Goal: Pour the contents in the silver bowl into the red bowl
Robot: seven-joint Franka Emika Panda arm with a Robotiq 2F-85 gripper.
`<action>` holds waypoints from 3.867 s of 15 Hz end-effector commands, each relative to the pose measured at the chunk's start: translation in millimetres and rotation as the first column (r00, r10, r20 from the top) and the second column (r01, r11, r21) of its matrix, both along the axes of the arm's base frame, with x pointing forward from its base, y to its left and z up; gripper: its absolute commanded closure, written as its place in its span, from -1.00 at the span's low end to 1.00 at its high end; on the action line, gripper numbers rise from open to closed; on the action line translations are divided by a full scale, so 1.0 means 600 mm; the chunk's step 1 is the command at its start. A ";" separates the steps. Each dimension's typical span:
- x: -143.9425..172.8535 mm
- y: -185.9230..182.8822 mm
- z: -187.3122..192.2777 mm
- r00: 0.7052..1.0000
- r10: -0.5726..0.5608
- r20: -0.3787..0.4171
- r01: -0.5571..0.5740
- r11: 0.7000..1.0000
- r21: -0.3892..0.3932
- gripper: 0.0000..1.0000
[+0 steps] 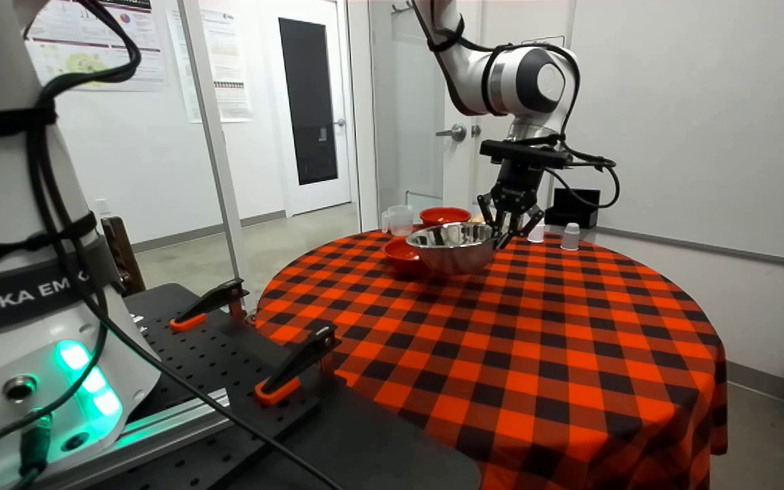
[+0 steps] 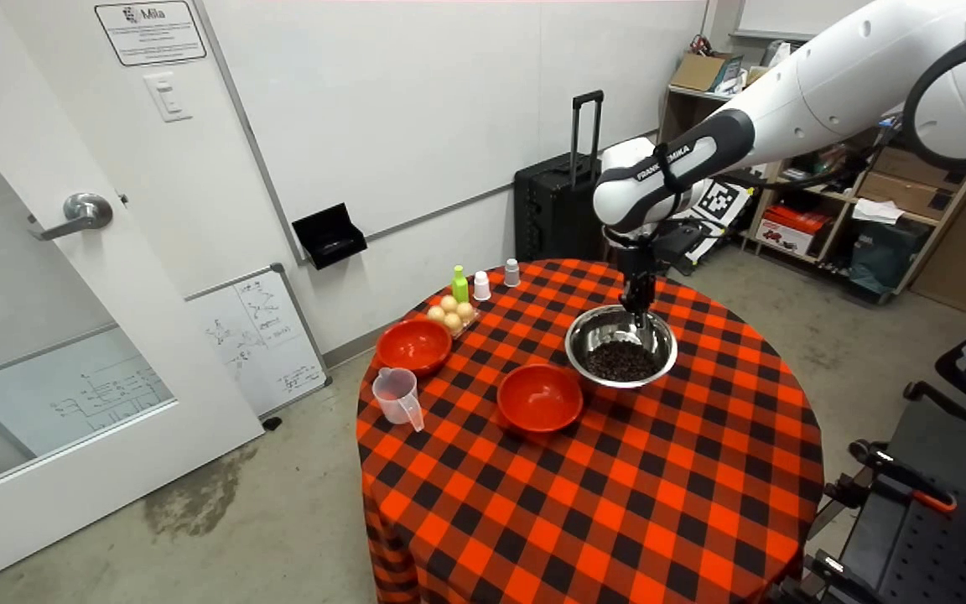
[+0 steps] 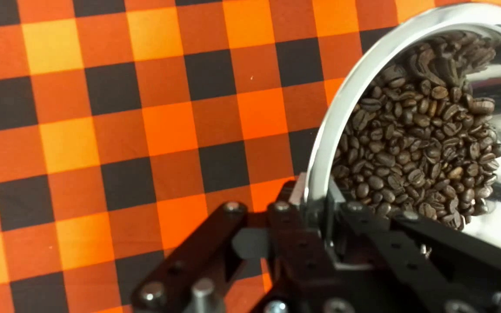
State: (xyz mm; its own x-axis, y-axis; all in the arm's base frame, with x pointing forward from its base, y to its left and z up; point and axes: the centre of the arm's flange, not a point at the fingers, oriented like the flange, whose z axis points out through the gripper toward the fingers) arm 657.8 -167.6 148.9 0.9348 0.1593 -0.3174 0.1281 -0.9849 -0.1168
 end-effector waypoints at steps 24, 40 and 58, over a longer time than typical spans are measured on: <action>0.094 0.248 0.127 0.977 0.188 -0.101 -0.211 0.778 -0.592 0.96; 0.101 0.406 0.104 0.963 0.267 -0.031 -0.203 0.648 -0.734 0.96; 0.090 0.501 0.088 0.932 0.355 0.080 -0.118 0.501 -0.857 0.96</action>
